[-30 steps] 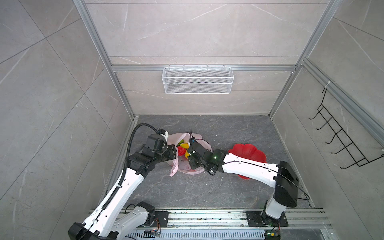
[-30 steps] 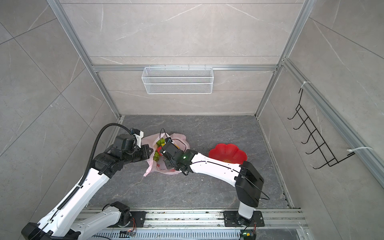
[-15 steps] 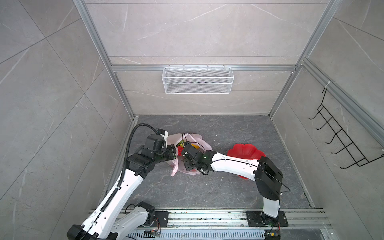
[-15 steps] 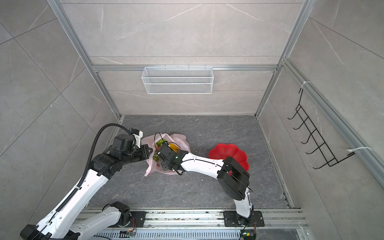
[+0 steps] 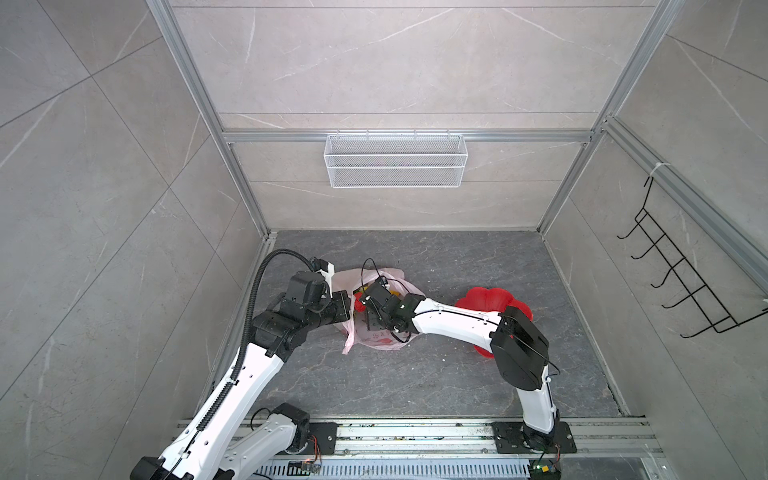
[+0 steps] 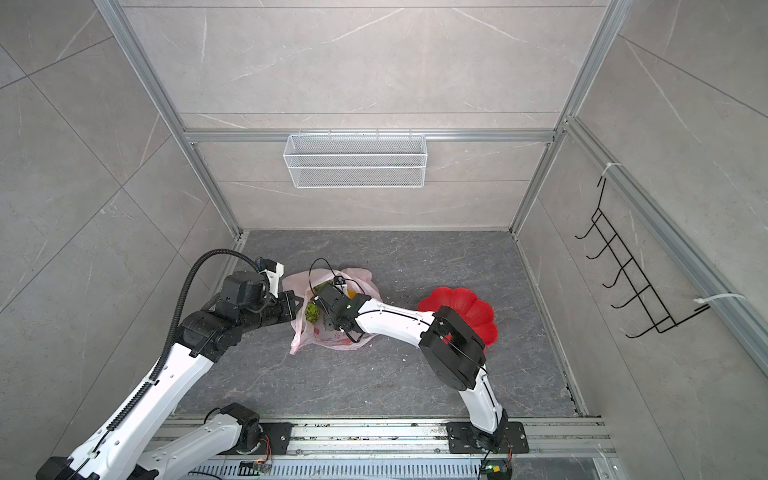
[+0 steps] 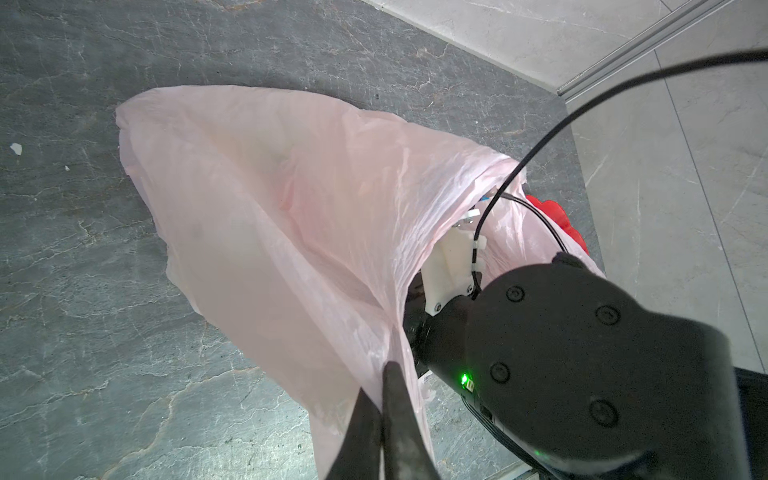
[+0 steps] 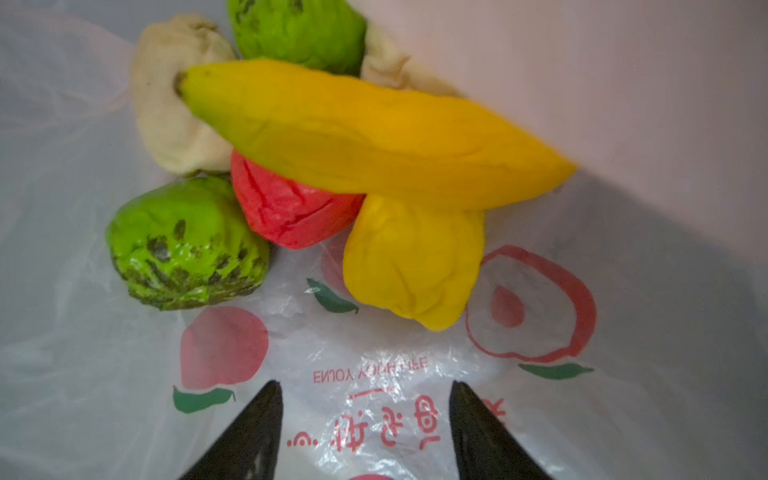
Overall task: Take the fake fruits out of the plastic bag
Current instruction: 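Lower the right gripper into the bag toward the yellow pear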
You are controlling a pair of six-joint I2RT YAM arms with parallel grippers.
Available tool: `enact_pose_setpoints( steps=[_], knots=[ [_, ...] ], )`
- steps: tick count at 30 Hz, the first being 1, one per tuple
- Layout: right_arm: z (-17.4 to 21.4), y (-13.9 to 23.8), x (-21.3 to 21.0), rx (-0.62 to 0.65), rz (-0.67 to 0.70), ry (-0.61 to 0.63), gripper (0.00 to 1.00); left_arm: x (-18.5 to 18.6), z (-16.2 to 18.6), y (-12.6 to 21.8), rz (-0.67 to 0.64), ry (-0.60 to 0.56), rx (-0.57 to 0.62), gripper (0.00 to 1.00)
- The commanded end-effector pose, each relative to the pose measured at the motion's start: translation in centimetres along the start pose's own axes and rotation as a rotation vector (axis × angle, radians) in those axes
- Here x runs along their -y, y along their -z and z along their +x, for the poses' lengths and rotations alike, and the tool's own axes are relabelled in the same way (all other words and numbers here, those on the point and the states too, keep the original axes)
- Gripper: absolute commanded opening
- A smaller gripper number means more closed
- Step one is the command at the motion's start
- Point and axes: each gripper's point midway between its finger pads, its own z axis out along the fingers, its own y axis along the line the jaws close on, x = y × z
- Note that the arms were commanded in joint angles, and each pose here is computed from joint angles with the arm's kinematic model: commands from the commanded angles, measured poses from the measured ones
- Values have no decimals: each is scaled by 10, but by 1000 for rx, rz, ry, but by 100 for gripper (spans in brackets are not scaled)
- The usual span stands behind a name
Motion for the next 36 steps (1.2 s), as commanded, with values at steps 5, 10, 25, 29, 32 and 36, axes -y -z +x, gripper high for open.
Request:
enact_pose_setpoints(
  steps=[5, 10, 25, 29, 32, 36],
  knots=[
    [-10, -10, 12, 17, 87, -84, 75, -1, 0, -1, -7, -27, -1, 0],
    [-11, -16, 19, 16, 115, -130, 77, 0, 0, -1, -5, -27, 0, 0],
    [-14, -38, 19, 20, 89, -173, 78, 0, 2, -4, -2, -24, -14, 0],
    [-12, -43, 20, 14, 92, -181, 78, 0, 3, -5, -2, -24, -17, 0],
    [-11, -46, 23, 10, 98, -189, 78, 0, 3, -6, -3, -24, -20, 0],
    [-11, -50, 23, 7, 91, -198, 78, 0, 3, -7, -2, -23, -22, 0]
  ],
)
